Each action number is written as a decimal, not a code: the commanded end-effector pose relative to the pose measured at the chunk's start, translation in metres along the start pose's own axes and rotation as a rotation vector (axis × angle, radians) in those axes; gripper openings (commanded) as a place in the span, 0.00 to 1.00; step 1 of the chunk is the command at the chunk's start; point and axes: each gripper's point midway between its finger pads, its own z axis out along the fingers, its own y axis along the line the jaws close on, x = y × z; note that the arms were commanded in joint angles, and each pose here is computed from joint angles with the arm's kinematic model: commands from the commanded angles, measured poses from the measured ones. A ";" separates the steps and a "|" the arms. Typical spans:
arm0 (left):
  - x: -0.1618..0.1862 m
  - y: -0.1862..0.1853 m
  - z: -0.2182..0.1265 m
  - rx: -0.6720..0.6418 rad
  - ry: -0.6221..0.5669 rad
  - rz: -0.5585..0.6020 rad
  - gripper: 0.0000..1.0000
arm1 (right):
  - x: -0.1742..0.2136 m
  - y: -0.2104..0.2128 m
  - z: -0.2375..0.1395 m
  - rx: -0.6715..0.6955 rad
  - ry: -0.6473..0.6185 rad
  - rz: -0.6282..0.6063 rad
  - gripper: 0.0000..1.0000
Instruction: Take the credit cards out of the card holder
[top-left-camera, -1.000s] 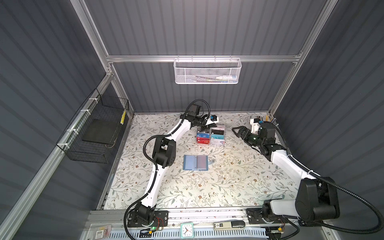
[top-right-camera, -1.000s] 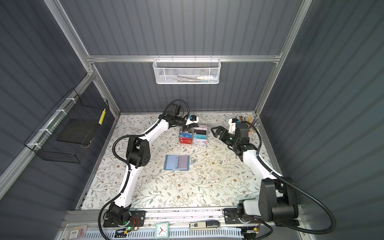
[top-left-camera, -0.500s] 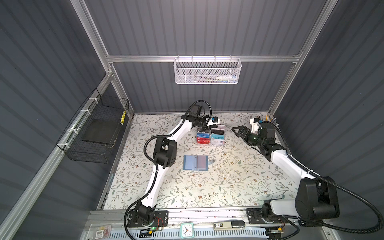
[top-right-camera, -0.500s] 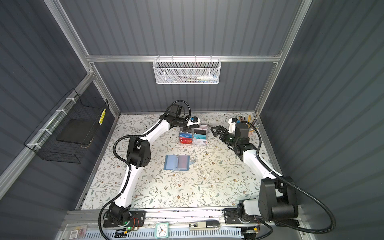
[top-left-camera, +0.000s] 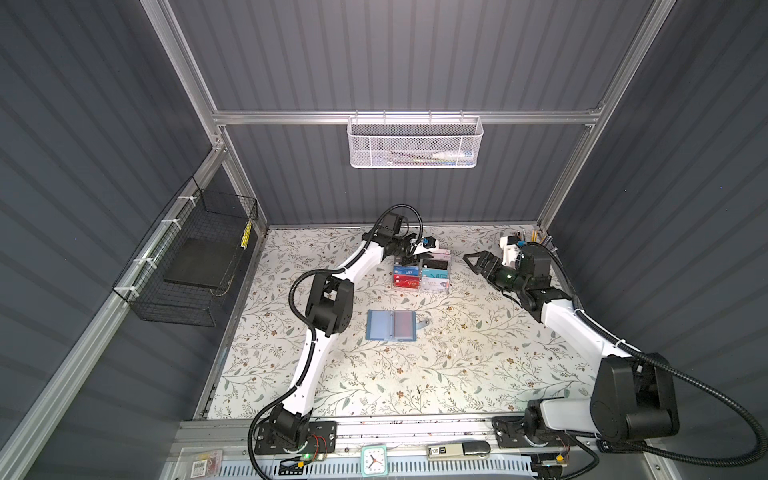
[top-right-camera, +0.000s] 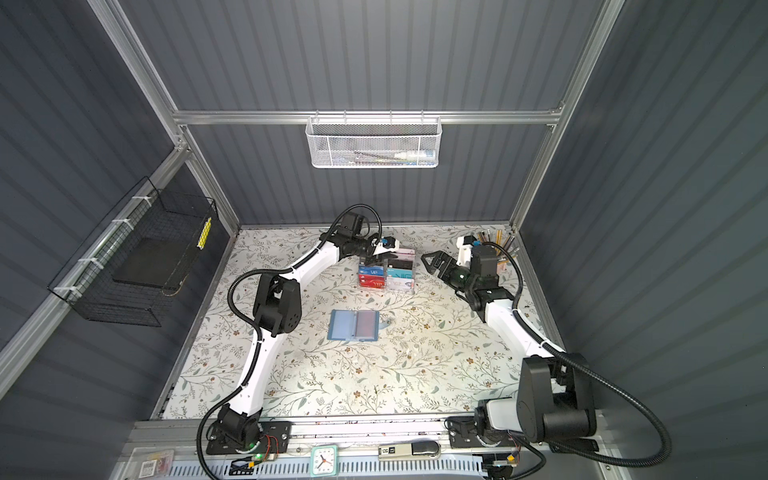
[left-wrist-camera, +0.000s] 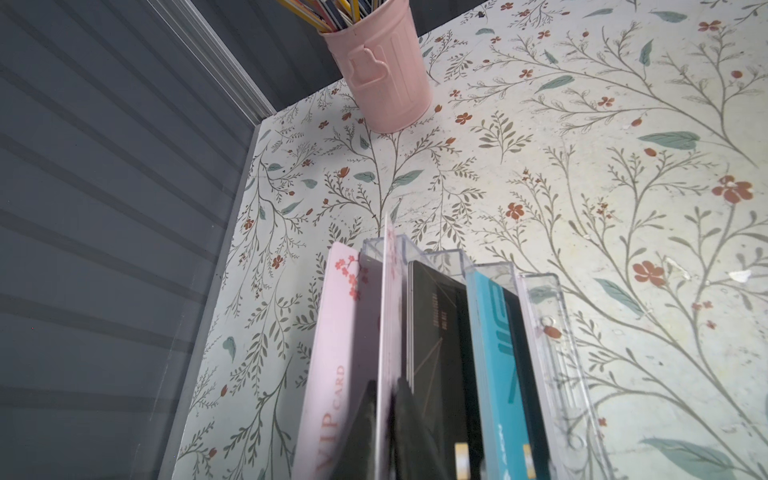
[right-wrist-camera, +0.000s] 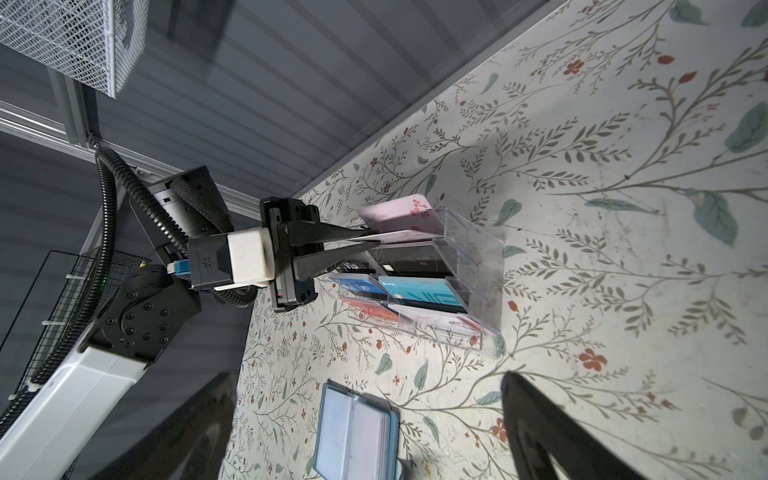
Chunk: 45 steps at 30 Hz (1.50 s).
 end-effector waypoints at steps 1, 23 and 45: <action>-0.001 0.000 0.002 -0.008 -0.001 0.000 0.12 | 0.003 -0.003 0.002 -0.011 0.012 0.005 0.99; -0.002 0.016 -0.010 -0.084 0.009 -0.001 0.24 | 0.005 -0.003 0.005 -0.025 0.022 0.023 0.99; -0.039 0.033 -0.035 -0.176 -0.046 0.008 0.38 | 0.006 0.000 0.002 -0.034 0.021 0.022 0.99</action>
